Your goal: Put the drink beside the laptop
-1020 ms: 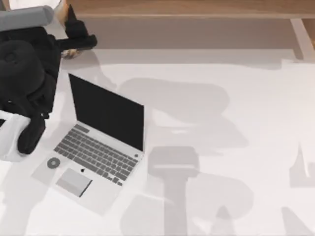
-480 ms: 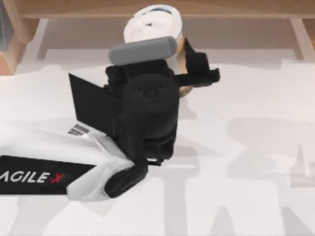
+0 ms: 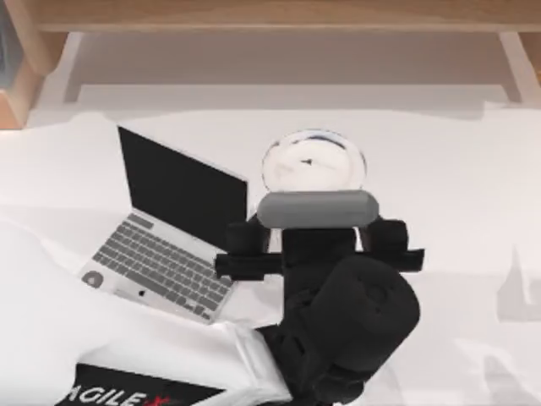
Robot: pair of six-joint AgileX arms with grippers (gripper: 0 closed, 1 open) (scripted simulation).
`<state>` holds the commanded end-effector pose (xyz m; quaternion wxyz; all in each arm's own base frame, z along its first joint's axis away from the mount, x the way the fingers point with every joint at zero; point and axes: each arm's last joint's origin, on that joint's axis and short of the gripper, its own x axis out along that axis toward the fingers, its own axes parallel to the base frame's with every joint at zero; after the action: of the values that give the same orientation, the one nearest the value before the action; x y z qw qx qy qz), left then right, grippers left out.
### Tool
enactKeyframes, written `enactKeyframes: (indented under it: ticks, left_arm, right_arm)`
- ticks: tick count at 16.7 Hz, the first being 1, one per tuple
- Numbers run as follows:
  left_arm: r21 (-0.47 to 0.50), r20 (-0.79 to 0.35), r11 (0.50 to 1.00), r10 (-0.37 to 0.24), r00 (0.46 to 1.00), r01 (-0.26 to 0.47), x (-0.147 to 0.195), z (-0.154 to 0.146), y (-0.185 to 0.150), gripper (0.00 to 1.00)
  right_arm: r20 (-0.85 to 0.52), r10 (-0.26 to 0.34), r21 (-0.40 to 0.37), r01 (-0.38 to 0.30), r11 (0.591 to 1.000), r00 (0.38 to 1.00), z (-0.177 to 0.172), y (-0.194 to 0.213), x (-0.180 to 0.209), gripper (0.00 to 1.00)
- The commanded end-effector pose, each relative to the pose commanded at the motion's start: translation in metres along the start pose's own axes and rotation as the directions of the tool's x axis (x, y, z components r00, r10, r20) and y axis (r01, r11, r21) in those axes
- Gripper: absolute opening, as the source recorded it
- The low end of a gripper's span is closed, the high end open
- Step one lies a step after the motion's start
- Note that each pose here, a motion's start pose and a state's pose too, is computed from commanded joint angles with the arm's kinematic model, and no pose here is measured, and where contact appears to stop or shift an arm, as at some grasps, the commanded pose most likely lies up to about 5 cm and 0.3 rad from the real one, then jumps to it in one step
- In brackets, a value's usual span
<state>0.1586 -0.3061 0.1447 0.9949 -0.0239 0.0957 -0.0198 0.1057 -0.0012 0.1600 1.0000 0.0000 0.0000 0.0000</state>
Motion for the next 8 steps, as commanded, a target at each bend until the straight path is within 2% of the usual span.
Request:
enactKeyframes:
  ticks: [2,8]
  left_arm:
    - [0.037,-0.011,0.999,0.019,1.0,-0.018,-0.0029,-0.0089,0.0015,0.0]
    - [0.035,-0.009,0.999,0.022,1.0,-0.022,-0.0018,-0.0076,0.0019,0.0]
  right_arm:
    - [0.0,0.0,0.0,0.0,1.0,1.0,0.0,0.0,0.0,1.0]
    - [0.0,0.0,0.0,0.0,1.0,1.0,0.0,0.0,0.0,1.0]
